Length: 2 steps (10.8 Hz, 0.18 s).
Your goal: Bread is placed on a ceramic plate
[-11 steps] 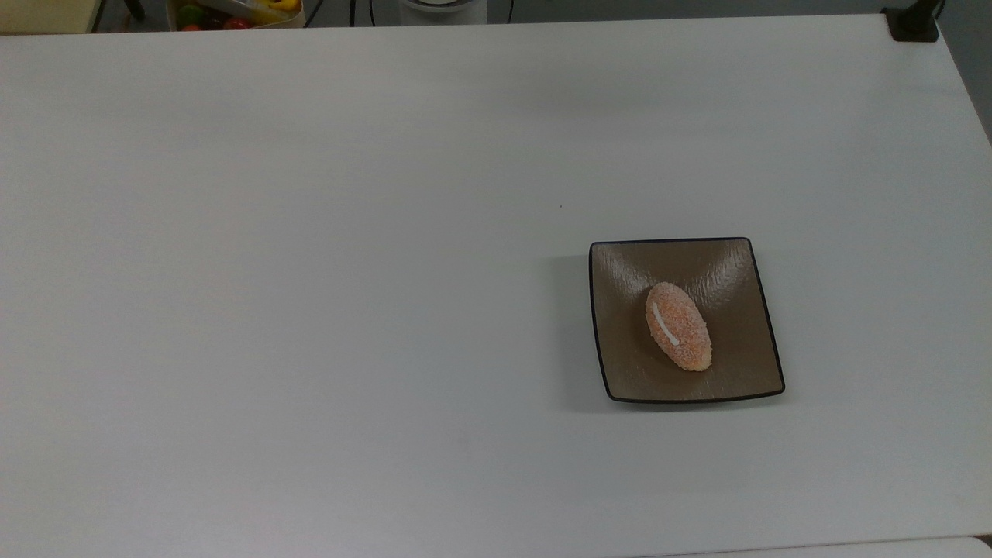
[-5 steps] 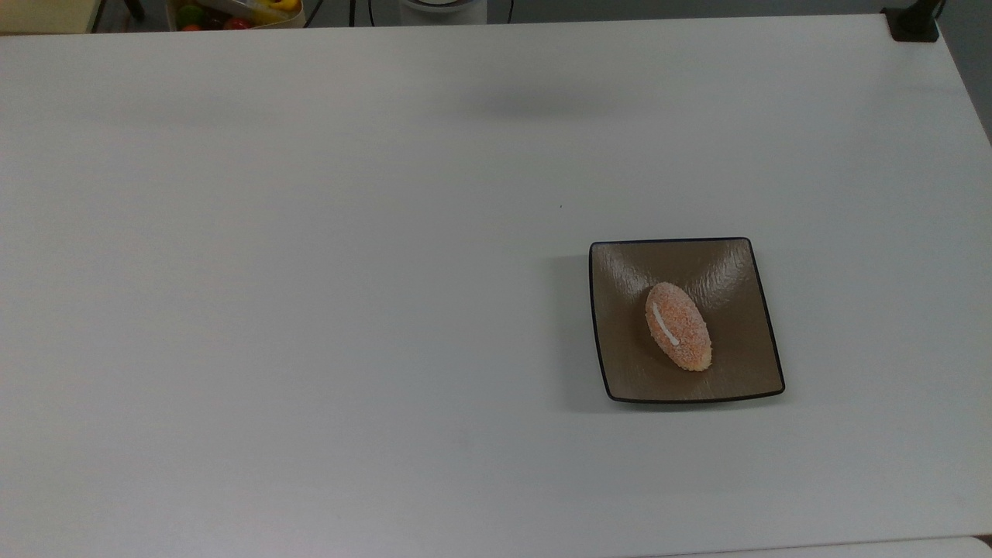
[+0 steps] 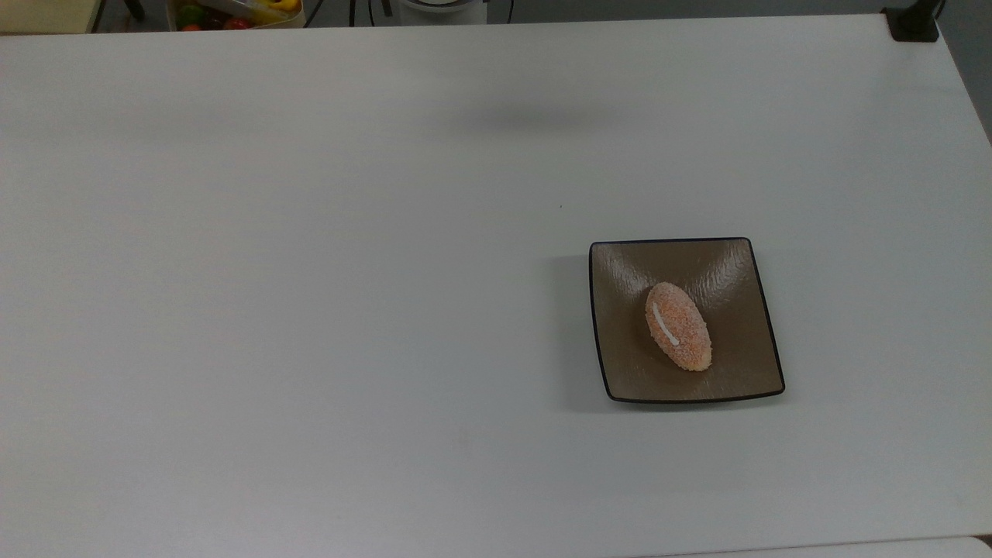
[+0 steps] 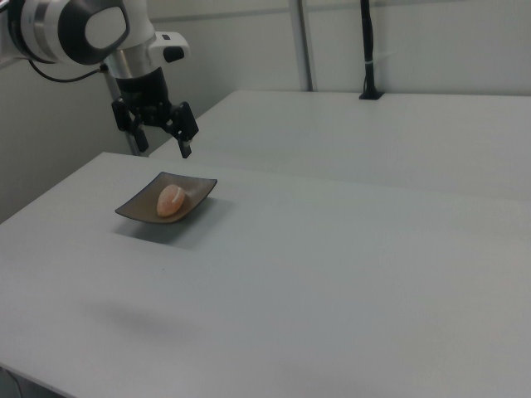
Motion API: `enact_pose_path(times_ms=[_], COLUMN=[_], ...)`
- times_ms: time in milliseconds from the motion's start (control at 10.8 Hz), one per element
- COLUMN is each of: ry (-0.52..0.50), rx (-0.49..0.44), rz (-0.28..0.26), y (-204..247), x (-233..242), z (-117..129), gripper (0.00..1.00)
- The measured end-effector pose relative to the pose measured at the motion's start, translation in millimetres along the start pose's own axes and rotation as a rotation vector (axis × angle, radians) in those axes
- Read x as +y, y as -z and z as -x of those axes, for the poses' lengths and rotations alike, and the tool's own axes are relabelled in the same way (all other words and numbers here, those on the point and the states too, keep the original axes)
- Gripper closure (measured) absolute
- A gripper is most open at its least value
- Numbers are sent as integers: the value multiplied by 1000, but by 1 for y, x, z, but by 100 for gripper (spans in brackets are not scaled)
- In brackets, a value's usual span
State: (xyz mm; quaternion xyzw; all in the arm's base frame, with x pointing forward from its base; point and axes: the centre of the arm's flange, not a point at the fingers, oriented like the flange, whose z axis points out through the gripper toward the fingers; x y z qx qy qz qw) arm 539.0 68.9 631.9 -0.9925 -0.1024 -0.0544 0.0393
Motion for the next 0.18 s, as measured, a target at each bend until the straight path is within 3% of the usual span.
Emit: enact_pose_path(times_ms=[185], ry=[4], rx=[0], rz=[0], y=[0], x=[0], z=[0], gripper=[0])
